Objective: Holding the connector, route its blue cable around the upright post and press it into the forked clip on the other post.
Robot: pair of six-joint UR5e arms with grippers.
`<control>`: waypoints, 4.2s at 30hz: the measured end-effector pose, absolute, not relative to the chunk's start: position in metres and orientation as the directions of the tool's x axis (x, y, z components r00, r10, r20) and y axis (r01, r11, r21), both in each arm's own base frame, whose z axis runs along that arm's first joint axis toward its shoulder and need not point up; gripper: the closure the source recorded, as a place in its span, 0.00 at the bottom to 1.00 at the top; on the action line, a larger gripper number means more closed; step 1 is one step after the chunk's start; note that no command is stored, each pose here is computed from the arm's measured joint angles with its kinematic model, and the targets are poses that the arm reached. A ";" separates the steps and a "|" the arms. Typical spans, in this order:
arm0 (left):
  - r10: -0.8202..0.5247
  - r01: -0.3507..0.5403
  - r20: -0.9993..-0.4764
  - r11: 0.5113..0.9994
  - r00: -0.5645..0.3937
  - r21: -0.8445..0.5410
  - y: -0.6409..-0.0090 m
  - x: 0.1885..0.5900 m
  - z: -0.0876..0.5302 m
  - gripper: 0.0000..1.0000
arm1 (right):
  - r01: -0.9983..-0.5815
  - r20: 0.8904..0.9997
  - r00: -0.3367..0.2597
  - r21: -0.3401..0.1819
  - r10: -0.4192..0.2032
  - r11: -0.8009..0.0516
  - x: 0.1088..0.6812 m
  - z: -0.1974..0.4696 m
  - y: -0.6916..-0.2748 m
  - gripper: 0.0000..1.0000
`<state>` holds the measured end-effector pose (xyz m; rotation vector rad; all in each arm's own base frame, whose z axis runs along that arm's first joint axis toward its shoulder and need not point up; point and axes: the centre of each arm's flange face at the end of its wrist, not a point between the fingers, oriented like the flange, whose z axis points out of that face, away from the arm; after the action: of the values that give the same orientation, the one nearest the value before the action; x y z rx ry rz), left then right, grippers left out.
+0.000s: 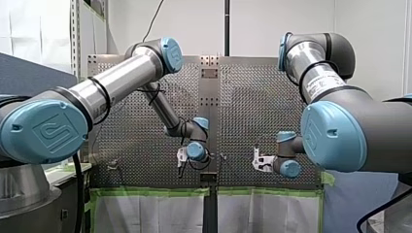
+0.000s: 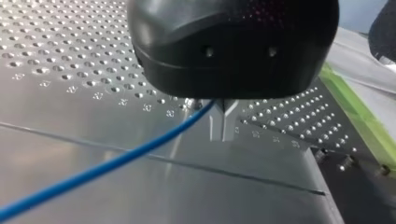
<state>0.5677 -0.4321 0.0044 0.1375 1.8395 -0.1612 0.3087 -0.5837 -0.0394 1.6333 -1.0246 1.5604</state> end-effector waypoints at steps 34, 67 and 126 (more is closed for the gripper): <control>-0.033 0.179 -0.957 0.980 -0.289 -0.088 -0.427 0.583 0.011 1.00 | -0.872 0.989 0.009 -0.063 -0.145 -0.486 0.309 -0.060 -0.592 1.00; 0.062 0.170 -0.945 0.985 -0.320 0.007 -0.436 0.527 0.050 0.00 | -0.868 0.987 0.019 -0.062 -0.157 -0.493 0.313 -0.064 -0.587 1.00; 0.045 0.218 -0.935 0.975 -0.351 -0.036 -0.419 0.323 -0.012 0.00 | -0.860 0.984 0.046 -0.048 -0.171 -0.508 0.321 -0.069 -0.579 1.00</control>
<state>0.3227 -0.4192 -0.0124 0.1890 1.9260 -0.1813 0.3211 -0.5791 -0.0688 1.7400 -1.0400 1.5057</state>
